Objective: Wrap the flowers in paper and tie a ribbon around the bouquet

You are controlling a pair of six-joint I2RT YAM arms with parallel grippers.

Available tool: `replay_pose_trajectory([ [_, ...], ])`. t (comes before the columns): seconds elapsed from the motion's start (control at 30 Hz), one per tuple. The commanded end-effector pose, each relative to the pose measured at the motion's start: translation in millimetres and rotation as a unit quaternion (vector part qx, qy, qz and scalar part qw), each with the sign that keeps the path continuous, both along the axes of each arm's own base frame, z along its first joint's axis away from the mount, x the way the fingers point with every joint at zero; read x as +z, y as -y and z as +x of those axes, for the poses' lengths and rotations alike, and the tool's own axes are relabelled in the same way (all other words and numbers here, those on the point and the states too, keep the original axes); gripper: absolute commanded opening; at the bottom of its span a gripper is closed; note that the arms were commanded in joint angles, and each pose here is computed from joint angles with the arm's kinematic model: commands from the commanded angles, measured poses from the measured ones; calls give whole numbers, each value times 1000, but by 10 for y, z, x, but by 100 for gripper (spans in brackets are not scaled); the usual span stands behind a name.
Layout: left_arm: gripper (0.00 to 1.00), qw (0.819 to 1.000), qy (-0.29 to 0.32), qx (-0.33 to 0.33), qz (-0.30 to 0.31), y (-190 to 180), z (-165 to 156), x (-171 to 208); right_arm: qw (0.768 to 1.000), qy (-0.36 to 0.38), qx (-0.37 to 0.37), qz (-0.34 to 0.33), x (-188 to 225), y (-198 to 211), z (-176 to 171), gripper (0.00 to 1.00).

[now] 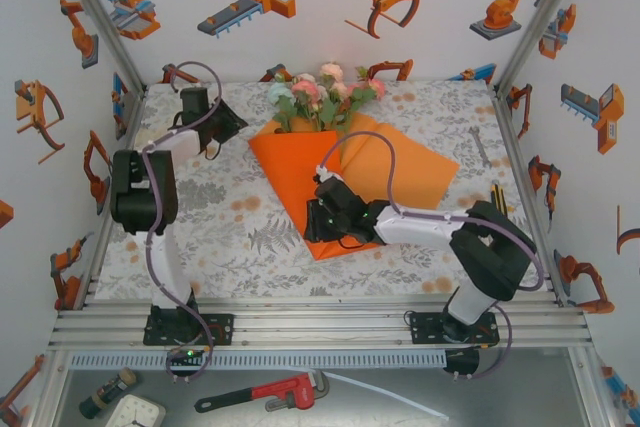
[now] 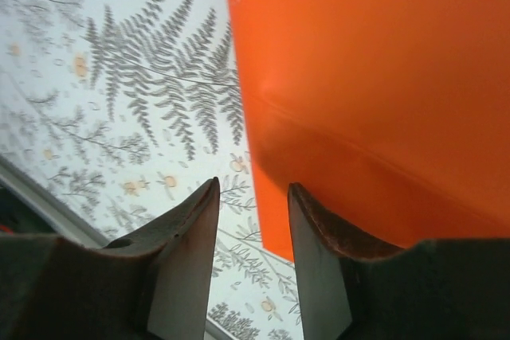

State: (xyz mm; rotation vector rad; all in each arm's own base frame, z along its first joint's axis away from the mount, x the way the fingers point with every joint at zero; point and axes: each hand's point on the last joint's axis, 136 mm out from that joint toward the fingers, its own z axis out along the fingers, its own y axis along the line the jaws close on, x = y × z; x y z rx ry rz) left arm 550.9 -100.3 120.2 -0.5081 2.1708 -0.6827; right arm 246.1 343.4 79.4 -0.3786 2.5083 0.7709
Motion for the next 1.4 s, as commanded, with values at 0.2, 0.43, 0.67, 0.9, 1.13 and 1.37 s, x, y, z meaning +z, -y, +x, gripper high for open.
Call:
replay_pose_trajectory([
  [0.2, 41, 993, 39, -112, 10, 1018, -1317, 512, 999, 8, -45, -4, -36, 389, 312, 41],
  [0.43, 39, 982, 18, -177, 60, 1363, -2017, 253, 999, 3, -44, 29, 112, 381, 360, 42],
  [0.67, 38, 972, 39, -225, 60, 1728, -2321, 268, 992, 40, -115, 22, 530, 1108, 597, 47],
  [0.9, 37, 954, 4, -295, 49, 2419, -2608, -48, 944, -19, -326, -44, 296, 2581, 467, 55],
  [1.13, 37, 941, -33, -329, 68, 2688, -2822, -461, 927, -81, -367, 19, -21, 2868, 10, 76],
  [1.37, 36, 936, -63, -332, 99, 2604, -2882, -780, 937, -102, -301, 144, -109, 2445, -110, 81],
])
